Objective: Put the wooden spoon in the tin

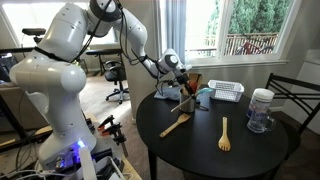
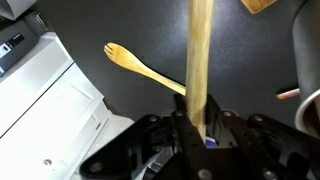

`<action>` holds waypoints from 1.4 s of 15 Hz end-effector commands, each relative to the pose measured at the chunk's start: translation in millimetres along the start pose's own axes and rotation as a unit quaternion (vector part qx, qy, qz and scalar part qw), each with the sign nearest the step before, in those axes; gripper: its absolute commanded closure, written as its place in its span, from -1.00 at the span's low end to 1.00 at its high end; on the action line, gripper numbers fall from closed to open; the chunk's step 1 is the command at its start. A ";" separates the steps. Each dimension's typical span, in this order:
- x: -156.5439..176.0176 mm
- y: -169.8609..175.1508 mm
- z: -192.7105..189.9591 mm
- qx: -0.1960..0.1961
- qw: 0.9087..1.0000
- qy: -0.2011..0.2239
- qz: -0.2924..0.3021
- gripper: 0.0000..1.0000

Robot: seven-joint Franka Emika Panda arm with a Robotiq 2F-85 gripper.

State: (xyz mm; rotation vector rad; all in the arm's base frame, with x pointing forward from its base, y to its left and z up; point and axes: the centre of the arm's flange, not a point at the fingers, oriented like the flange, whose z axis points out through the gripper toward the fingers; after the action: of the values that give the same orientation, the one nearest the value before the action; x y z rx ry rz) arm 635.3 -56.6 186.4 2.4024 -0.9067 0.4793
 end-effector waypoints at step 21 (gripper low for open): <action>17.6 -62.6 -113.1 0.035 0.964 0.263 0.012 0.78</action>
State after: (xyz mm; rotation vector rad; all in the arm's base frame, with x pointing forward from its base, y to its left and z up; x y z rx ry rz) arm 683.0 37.8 257.2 2.1834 -0.6797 0.9974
